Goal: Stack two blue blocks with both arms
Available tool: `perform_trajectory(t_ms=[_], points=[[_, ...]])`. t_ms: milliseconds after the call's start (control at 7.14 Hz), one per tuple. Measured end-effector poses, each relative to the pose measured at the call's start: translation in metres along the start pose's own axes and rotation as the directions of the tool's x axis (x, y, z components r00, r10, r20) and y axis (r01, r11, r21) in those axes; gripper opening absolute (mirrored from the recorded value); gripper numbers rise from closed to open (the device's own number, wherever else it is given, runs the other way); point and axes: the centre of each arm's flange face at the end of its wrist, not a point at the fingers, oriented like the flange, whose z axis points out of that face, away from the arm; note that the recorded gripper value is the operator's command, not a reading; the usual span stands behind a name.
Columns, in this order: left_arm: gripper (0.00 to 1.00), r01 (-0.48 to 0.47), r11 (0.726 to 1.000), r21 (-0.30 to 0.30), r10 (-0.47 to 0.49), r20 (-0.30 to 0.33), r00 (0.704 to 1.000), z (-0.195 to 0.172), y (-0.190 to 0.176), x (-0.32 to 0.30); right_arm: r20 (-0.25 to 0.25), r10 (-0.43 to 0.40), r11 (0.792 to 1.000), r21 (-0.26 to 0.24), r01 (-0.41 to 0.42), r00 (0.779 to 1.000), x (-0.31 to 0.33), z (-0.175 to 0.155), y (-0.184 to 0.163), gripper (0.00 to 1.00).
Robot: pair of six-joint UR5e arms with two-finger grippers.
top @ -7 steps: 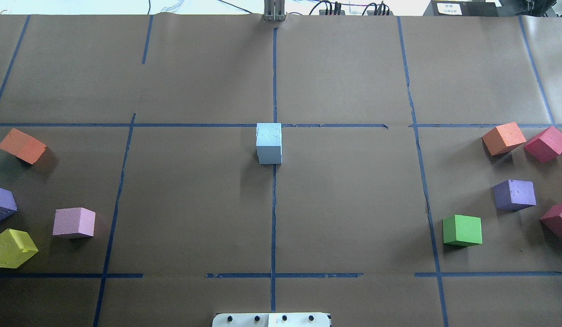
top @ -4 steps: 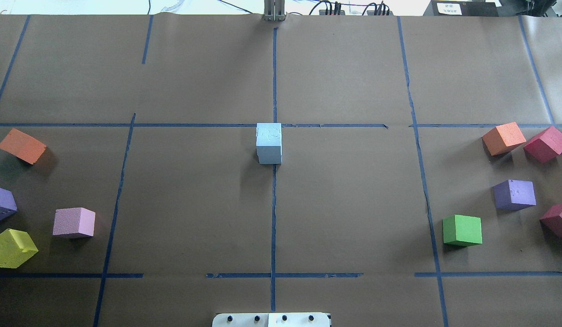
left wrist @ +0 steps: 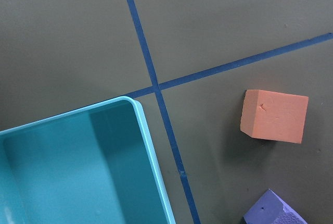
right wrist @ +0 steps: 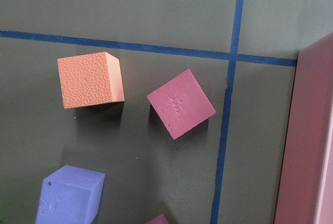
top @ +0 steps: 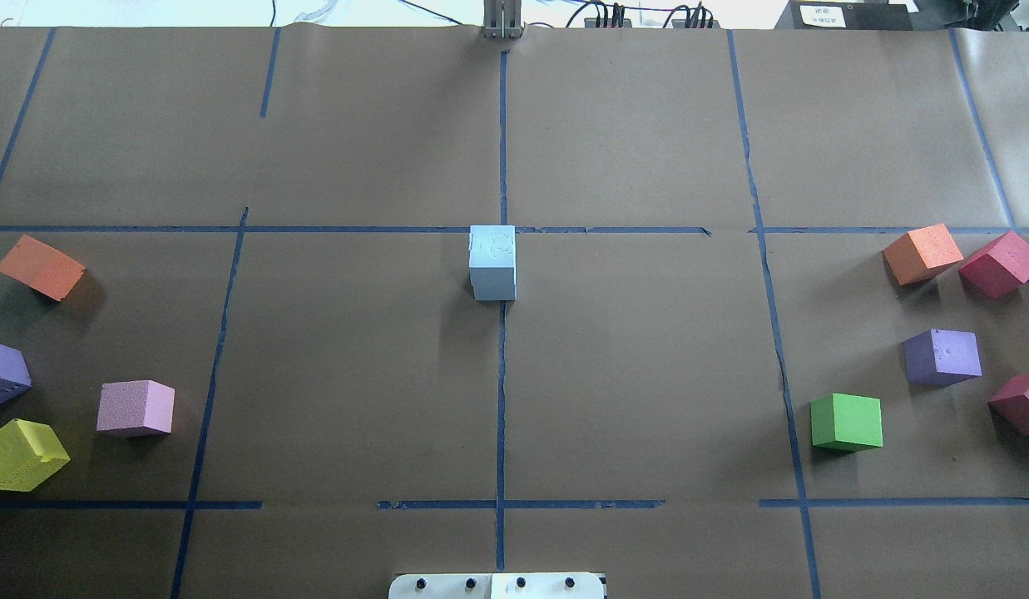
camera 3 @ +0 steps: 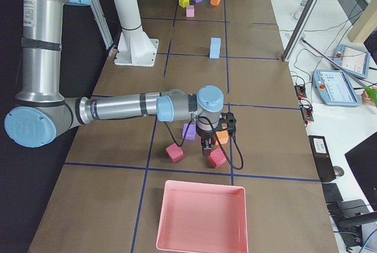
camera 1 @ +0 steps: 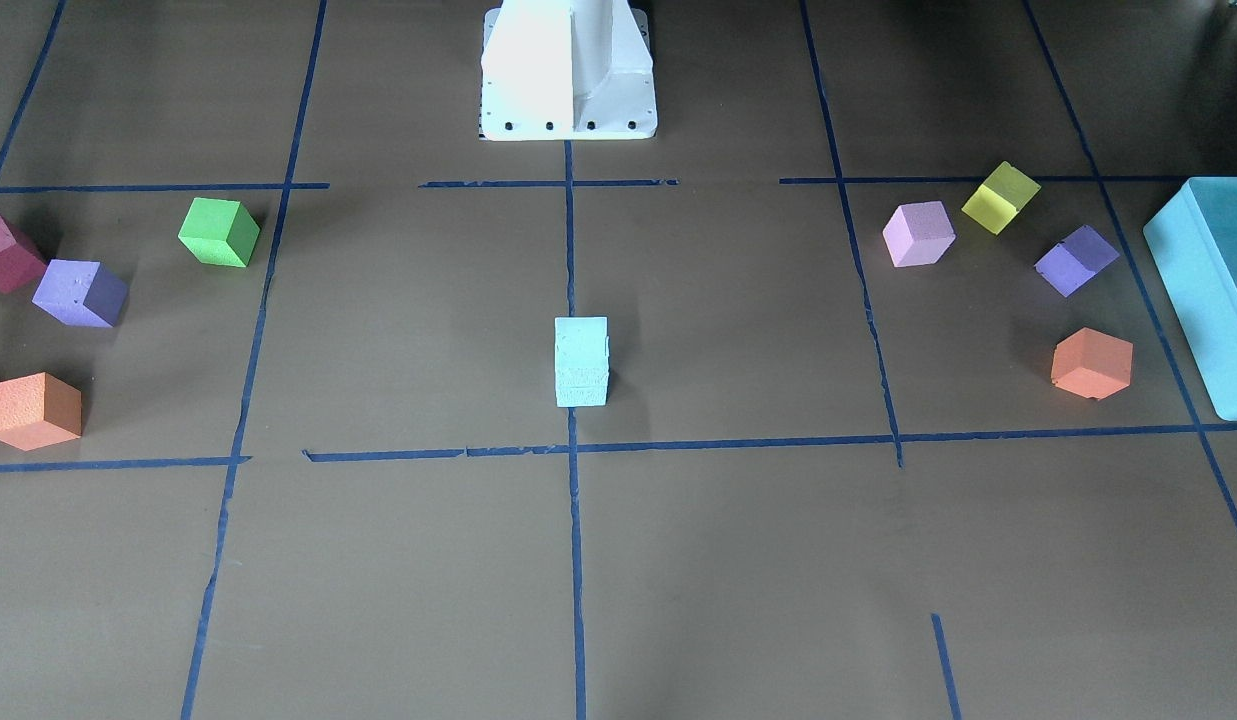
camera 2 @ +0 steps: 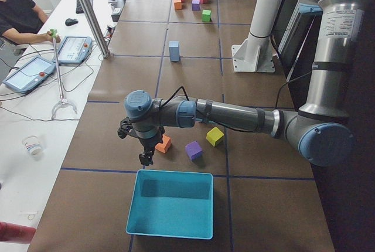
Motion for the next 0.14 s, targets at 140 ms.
perform_trajectory(t_ms=[140], points=[[1.0, -0.003, 1.0, 0.001, 0.003, 0.002, 1.0, -0.0012, -0.0002, 0.0009, 0.005, 0.002, 1.0, 0.0, -0.002, 1.0, -0.0008, 0.0001, -0.0017, 1.0]])
